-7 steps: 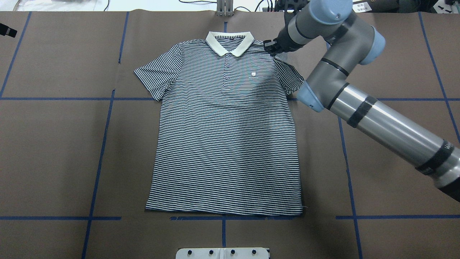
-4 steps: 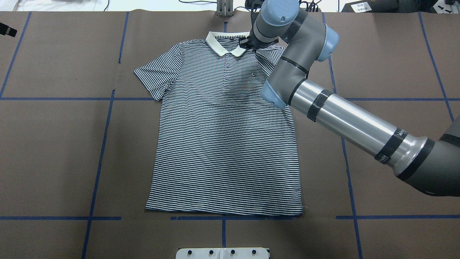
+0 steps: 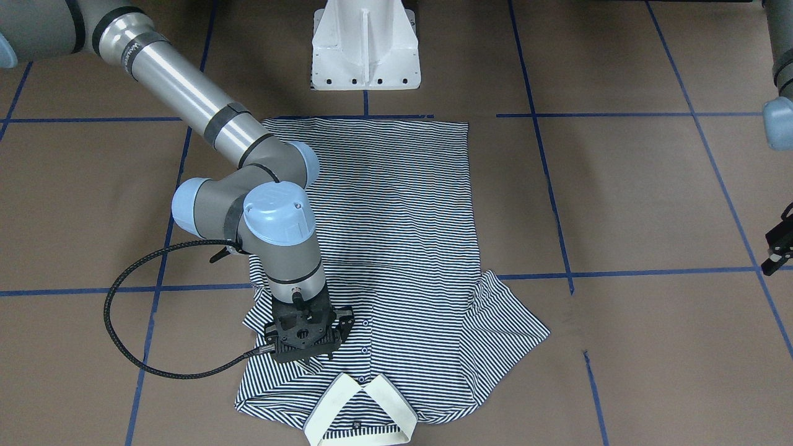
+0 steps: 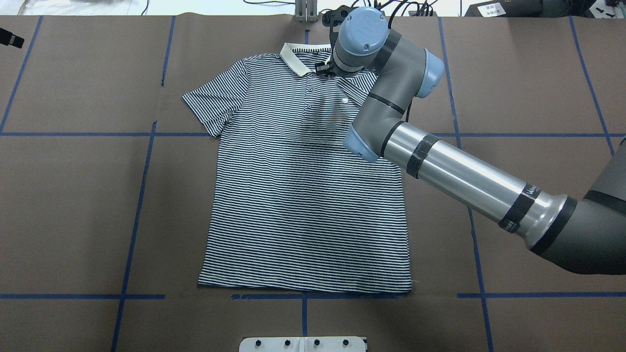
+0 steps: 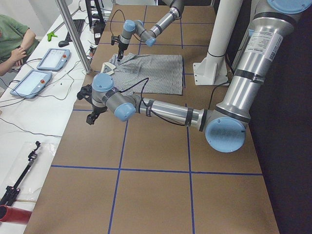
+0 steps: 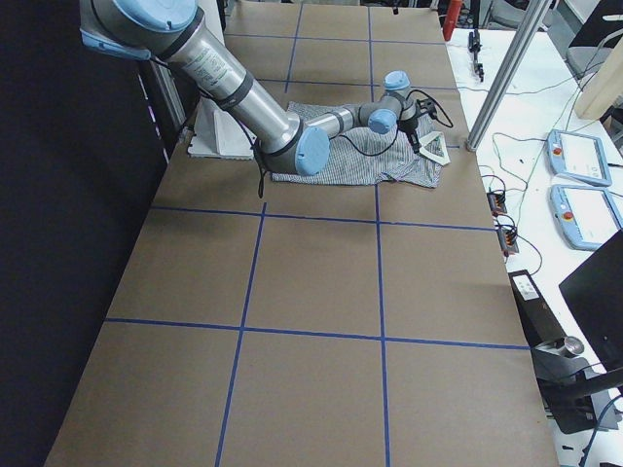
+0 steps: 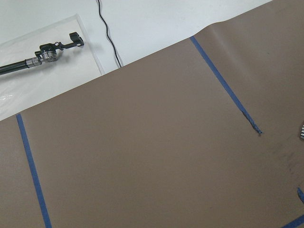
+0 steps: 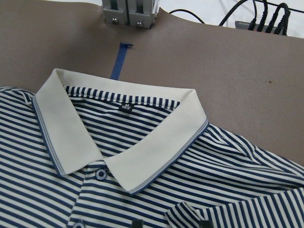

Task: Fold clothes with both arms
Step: 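Fold the sleeve with the right gripper inward over the shirt body, then press the folded sleeve flat with the right gripper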

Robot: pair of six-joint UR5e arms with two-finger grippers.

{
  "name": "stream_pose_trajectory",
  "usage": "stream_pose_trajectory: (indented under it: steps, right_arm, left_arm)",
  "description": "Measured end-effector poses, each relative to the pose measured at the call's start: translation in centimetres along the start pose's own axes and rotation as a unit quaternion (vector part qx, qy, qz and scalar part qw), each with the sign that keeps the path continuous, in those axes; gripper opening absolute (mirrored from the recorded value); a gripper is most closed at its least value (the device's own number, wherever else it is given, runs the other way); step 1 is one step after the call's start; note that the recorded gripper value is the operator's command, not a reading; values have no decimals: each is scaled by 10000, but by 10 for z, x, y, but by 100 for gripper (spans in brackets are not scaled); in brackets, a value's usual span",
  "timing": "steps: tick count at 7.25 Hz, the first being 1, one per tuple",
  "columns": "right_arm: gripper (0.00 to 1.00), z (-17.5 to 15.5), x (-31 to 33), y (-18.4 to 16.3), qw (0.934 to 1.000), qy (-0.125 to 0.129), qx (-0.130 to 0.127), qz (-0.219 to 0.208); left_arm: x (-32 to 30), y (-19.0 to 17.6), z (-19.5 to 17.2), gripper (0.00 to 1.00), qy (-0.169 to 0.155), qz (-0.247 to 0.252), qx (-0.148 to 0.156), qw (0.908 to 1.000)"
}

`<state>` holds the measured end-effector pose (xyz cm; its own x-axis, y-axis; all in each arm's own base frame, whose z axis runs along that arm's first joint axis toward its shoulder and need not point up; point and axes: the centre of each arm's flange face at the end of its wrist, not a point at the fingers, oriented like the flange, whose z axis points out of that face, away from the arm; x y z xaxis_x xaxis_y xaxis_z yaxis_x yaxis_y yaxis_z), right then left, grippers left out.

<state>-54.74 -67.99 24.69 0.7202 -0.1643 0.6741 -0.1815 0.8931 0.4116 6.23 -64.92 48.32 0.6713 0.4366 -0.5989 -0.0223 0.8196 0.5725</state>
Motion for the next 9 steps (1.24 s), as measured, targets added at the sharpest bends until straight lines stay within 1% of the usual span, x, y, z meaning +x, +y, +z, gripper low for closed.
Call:
stream_pose_trajectory:
  steps: [1,2,4,5,7,8,9]
  right_arm:
    - [100,-5,15,1,9998,-123,-111,53]
    - [100,-10,49,9,9992,-253,-249,171]
    - [100,-18,116,33,9960,-374,-495,635]
    - [100,-18,135,41,9936,-406,-645,834]
    - [100,-9,142,55,9911,-396,-822,965]
    - [99,-4,138,62,9907,-389,-887,954]
    - [97,1,132,65,9905,-383,-936,935]
  left_arm:
    - [1,-1,-1,100,2,-1,8,10000]
    - [2,-3,-2,100,5,-25,25,10000]
    - [6,-10,-5,100,16,-89,75,9999]
    - [8,-12,-7,100,20,-94,95,9999]
    - [10,-16,-8,100,20,-89,118,9999]
    - [11,-17,-9,100,19,-88,120,9999]
    - [11,-18,-9,100,19,-86,120,9999]
